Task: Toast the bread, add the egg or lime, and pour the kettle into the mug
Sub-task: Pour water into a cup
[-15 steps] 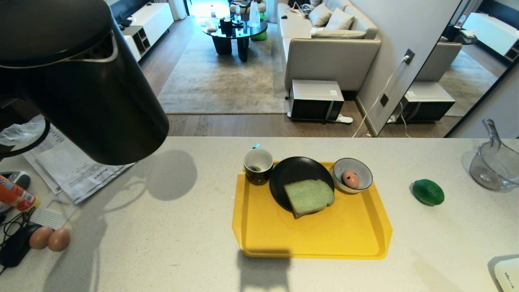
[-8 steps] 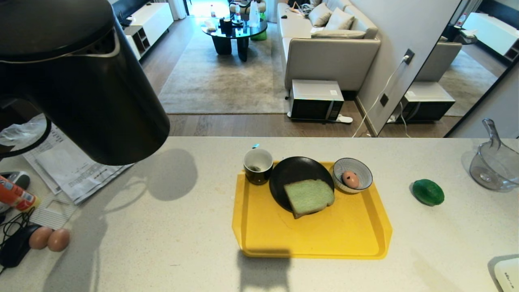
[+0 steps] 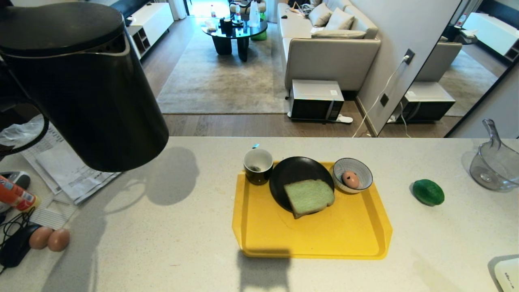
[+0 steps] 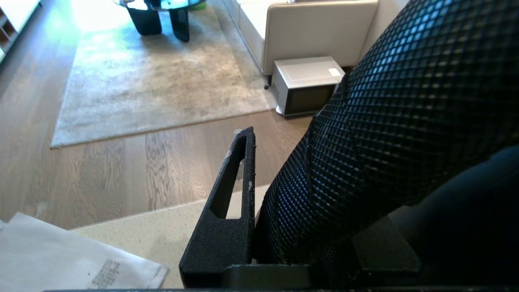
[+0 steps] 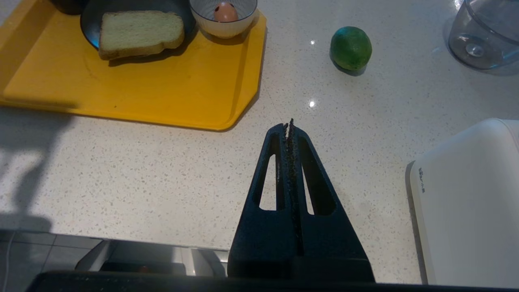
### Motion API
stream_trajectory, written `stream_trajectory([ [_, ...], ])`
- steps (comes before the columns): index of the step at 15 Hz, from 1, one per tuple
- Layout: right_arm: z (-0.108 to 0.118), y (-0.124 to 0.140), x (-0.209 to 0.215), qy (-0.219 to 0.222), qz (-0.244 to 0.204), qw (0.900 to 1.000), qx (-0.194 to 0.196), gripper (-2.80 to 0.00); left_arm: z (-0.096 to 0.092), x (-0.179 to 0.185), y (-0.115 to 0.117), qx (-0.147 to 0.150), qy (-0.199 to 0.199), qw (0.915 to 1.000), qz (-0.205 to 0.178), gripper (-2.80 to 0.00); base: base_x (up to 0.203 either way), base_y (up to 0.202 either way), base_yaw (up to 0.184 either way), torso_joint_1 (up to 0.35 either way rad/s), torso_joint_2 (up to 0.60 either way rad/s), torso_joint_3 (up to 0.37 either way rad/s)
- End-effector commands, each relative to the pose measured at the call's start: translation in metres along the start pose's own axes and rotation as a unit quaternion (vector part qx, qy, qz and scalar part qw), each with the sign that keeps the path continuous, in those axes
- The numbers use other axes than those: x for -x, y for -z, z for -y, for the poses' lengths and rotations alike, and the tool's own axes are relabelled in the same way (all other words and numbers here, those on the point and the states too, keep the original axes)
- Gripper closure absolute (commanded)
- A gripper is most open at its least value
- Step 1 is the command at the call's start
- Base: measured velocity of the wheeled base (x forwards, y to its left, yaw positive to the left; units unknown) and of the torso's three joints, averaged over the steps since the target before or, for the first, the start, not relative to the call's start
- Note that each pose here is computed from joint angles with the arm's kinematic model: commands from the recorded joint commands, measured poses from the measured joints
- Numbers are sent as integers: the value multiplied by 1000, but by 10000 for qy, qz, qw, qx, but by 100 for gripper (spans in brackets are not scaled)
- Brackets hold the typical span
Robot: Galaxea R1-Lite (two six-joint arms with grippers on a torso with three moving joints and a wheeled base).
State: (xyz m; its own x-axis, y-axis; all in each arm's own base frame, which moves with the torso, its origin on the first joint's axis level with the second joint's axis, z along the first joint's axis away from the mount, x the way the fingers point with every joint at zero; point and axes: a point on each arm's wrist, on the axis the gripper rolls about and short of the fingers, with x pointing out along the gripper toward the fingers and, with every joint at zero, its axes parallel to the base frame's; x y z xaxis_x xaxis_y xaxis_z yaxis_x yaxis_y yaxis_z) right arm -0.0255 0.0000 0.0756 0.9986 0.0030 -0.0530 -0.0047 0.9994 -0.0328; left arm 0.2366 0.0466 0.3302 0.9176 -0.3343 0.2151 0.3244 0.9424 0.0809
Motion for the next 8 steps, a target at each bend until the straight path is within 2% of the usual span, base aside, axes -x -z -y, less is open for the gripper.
stream_trajectory([
  [1,0,0,0,-1,-4,10000,4,0,0,0,-1,-28,19,10000,-28,0,0,0,0,0,0,0],
  [4,0,0,0,-1,-4,10000,4,0,-2,-2,-2,-151,6,9998,-153,0,0,0,0,3,1,-106],
  [8,0,0,0,-1,-4,10000,4,0,-2,-5,-9,-324,19,9992,-216,0,0,0,0,4,4,-184],
])
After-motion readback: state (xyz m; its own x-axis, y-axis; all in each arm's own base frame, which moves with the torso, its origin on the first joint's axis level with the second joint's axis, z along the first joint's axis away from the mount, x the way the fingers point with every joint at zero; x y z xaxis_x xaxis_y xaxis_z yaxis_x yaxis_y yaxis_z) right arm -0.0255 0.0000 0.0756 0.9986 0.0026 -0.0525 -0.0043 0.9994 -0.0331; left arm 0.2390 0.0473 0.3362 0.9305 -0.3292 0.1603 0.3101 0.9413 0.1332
